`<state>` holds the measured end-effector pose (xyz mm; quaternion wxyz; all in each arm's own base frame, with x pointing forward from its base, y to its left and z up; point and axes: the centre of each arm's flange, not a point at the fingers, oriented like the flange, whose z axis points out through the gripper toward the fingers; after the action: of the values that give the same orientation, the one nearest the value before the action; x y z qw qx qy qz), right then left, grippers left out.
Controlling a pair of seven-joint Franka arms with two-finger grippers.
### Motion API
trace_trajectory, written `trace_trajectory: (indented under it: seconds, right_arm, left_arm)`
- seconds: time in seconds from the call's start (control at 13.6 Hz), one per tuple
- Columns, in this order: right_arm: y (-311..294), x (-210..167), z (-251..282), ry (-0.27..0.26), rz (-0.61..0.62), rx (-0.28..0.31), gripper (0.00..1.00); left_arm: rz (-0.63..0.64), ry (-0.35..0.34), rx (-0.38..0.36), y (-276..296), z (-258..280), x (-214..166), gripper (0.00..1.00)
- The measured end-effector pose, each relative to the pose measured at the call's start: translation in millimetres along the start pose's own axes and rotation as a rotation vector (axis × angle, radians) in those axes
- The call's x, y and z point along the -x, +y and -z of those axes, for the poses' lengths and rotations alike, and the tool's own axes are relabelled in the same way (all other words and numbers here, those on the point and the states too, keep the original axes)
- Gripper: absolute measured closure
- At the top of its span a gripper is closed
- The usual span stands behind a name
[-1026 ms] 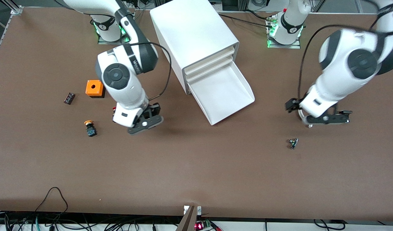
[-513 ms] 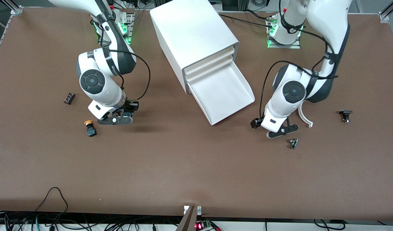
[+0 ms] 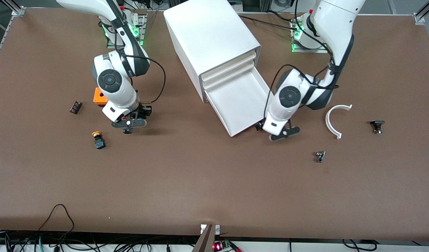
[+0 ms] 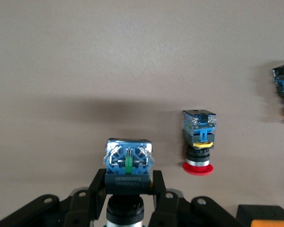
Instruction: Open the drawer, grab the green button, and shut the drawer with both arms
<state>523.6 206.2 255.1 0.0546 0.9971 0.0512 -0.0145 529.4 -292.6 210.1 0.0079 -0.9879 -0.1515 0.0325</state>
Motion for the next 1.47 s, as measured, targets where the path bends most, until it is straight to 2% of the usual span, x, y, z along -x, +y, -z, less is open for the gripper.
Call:
trace_trajectory:
  seconds: [0.22,0.44,0.66,0.81,0.88,1.03,1.1,1.17,1.25,1.39,1.47]
  right_arm:
    - [-5,5,-23,0.0,-0.026,0.004,0.57]
    - [-19,4,-45,0.028,-0.03,-0.013,0.57]
    - [-26,5,-72,0.039,-0.02,-0.022,0.57]
    - [-27,5,-72,0.044,-0.026,-0.024,0.57]
    - [-27,3,-71,0.049,-0.041,-0.026,0.52]
    - [-29,-7,-60,0.062,-0.077,-0.03,0.35]
    - [-30,-15,-49,0.052,-0.086,-0.022,0.22]
    - [-31,-25,-33,0.036,-0.095,-0.01,0.15]
    - [-32,-36,-9,0.021,-0.103,0.003,0.02]
    - [-31,-57,49,0.003,-0.119,0.021,0.0]
    - [-29,-66,79,0.003,-0.129,0.026,0.0]
  left_arm:
    - [-0.133,-0.037,0.032,47,8,71,0.0]
    - [-0.232,-0.06,0.042,71,15,129,0.0]
    - [-0.274,-0.077,0.023,73,18,155,0.0]
    - [-0.297,-0.082,0.026,78,20,168,0.0]
    - [-0.304,-0.083,0.028,80,21,171,0.0]
    - [-0.301,-0.073,0.038,80,26,168,0.0]
    - [-0.287,-0.058,0.051,78,35,160,0.0]
    - [-0.26,-0.034,0.07,73,49,144,0.0]
    - [-0.22,0.0,0.095,64,69,120,0.0]
    - [-0.149,0.082,0.14,32,117,62,0.0]
    - [-0.154,0.123,0.149,10,138,34,0.0]
